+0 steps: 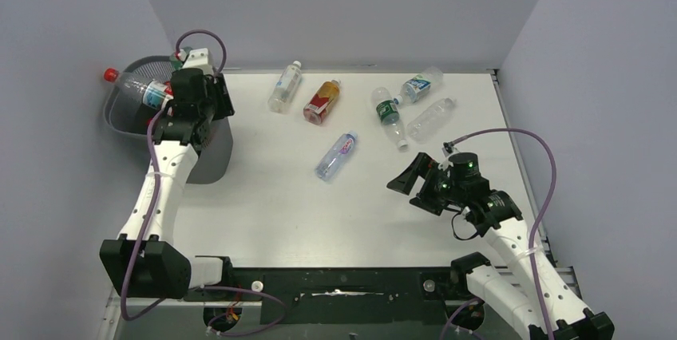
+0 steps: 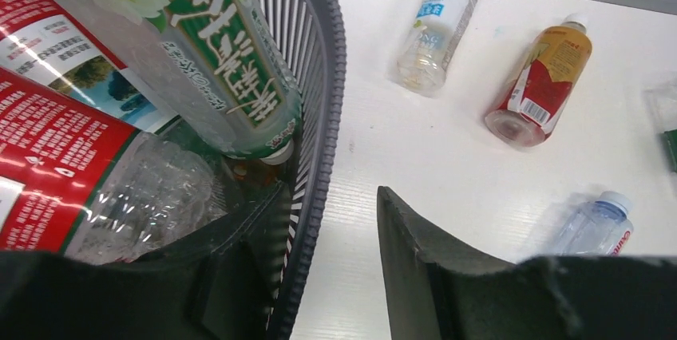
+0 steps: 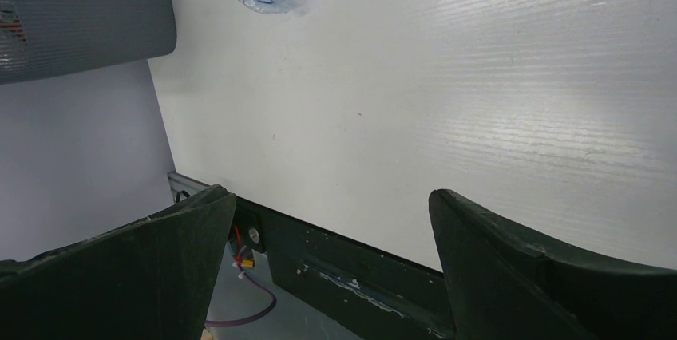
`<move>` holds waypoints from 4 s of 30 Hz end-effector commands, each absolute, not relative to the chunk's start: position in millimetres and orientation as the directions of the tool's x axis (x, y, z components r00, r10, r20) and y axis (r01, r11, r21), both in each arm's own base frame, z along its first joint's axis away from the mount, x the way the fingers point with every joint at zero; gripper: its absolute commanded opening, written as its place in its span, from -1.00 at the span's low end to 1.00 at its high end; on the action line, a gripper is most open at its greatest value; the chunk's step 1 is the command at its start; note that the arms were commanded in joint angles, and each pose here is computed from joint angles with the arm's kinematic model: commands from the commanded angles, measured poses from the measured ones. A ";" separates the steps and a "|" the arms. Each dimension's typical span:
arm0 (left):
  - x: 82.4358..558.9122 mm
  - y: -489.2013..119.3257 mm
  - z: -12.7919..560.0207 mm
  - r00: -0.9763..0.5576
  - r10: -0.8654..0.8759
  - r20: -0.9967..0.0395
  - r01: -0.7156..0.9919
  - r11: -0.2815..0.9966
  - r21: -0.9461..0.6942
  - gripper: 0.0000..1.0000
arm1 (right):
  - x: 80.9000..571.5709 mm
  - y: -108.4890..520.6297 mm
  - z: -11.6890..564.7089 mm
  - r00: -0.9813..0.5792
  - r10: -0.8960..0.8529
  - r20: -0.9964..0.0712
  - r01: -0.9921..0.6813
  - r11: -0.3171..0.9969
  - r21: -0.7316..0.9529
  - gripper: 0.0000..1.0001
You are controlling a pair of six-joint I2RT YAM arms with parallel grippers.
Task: Put the plastic bottles in the bin
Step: Adjust the trash bin at the center of the board, then pick up the plastic bottle at the center of the board.
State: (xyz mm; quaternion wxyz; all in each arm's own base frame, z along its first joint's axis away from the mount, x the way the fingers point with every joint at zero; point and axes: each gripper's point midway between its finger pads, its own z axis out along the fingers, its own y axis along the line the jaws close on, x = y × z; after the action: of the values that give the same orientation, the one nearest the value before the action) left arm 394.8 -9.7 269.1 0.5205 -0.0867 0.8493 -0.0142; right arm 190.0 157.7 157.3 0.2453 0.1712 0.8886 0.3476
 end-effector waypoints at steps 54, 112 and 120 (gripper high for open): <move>370.1 -118.3 285.3 -0.537 -0.240 -0.809 -0.016 0.961 -0.275 0.63 | 264.2 145.8 173.9 -0.786 0.360 -0.502 0.053 0.849 0.526 0.99; 329.9 -133.9 354.6 -0.539 -0.207 -0.817 0.170 0.923 -0.346 0.72 | 437.0 127.4 43.5 -0.857 0.017 -0.515 -0.073 0.985 0.155 0.13; 326.9 -136.7 357.0 -0.544 -0.207 -0.813 0.183 0.916 -0.356 0.72 | 428.8 140.5 42.1 -0.858 -0.014 -0.513 -0.098 0.985 0.138 -0.36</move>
State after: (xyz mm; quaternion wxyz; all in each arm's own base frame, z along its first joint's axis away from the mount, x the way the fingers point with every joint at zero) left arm 333.2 -131.3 336.1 0.4580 -0.0120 0.8705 -0.1800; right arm 414.2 134.1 23.7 0.2273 -0.0205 0.9701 0.0830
